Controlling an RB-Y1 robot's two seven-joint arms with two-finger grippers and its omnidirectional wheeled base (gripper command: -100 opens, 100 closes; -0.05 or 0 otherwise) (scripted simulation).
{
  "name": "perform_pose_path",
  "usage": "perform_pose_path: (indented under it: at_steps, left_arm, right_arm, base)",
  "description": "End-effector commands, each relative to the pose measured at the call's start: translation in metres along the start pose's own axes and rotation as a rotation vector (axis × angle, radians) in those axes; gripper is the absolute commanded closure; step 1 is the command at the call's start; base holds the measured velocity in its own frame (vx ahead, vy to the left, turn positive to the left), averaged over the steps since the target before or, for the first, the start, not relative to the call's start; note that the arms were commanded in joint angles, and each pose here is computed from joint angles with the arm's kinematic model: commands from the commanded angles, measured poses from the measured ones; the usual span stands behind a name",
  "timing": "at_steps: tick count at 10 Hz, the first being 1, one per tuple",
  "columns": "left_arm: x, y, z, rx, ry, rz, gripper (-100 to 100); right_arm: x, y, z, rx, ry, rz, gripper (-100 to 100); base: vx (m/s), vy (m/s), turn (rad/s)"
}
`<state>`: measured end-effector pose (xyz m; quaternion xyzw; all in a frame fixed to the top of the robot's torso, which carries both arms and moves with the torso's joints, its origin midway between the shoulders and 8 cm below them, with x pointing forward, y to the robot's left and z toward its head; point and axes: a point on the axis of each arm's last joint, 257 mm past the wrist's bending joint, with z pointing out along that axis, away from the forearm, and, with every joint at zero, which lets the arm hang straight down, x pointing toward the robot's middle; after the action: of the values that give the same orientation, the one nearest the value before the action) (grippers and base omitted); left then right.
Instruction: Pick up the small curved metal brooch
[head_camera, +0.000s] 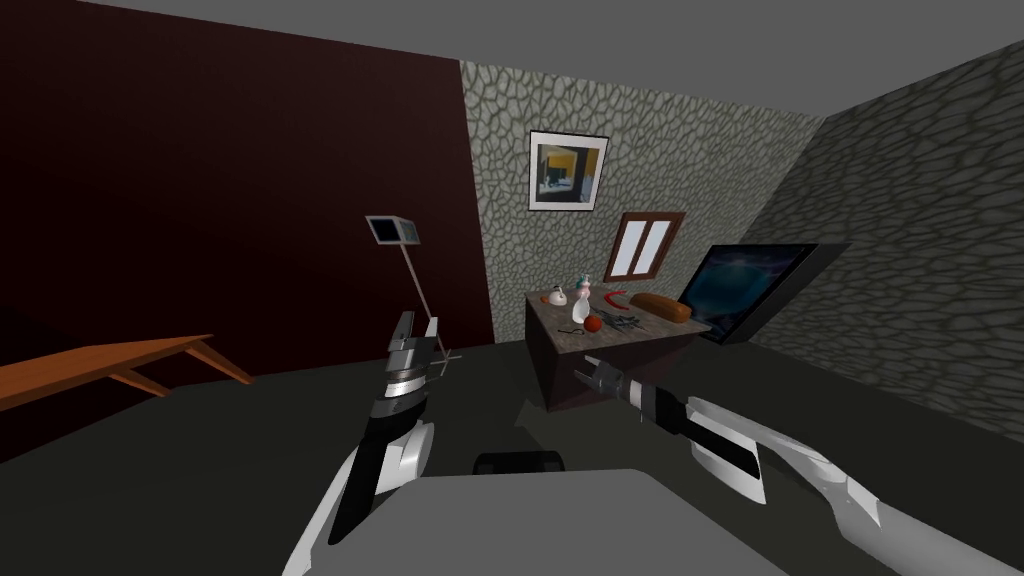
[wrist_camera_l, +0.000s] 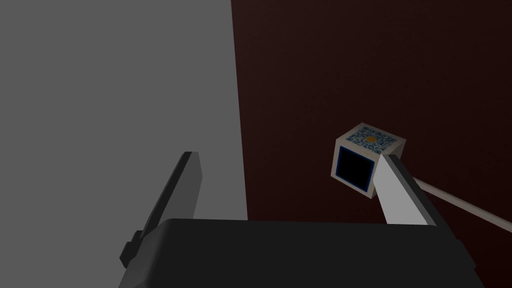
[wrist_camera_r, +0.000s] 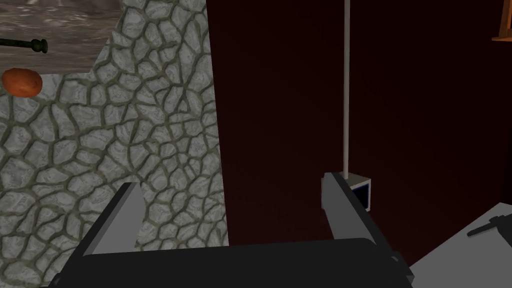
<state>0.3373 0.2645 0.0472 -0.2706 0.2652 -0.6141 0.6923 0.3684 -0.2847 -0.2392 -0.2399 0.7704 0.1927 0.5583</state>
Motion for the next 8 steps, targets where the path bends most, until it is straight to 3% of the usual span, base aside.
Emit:
perform_pose_path:
  at_steps: [1,2,7,8]
  left_arm:
    - [0.000,0.000,0.000,0.000,0.000,0.000,0]
    - [0.000,0.000,0.000,0.000,0.000,0.000,0]
    - [0.000,0.000,0.000,0.000,0.000,0.000,0]
    - [0.000,0.000,0.000,0.000,0.000,0.000,0]
  right_arm:
    - [0.002,-0.005,-0.005,-0.002,0.022,-0.026,-100]
    - [0.017,-0.014,-0.010,0.002,0.079,-0.092,-100]
    - [0.045,-0.047,-0.033,0.001,0.240,-0.282,-100]
    - [0.058,-0.060,-0.043,0.003,0.301,-0.355,-100]
  base:
    - [0.003,0.009,-0.005]
    - [0.003,0.021,0.075]
    - [0.012,0.029,0.061]
    - [0.030,0.023,0.101]
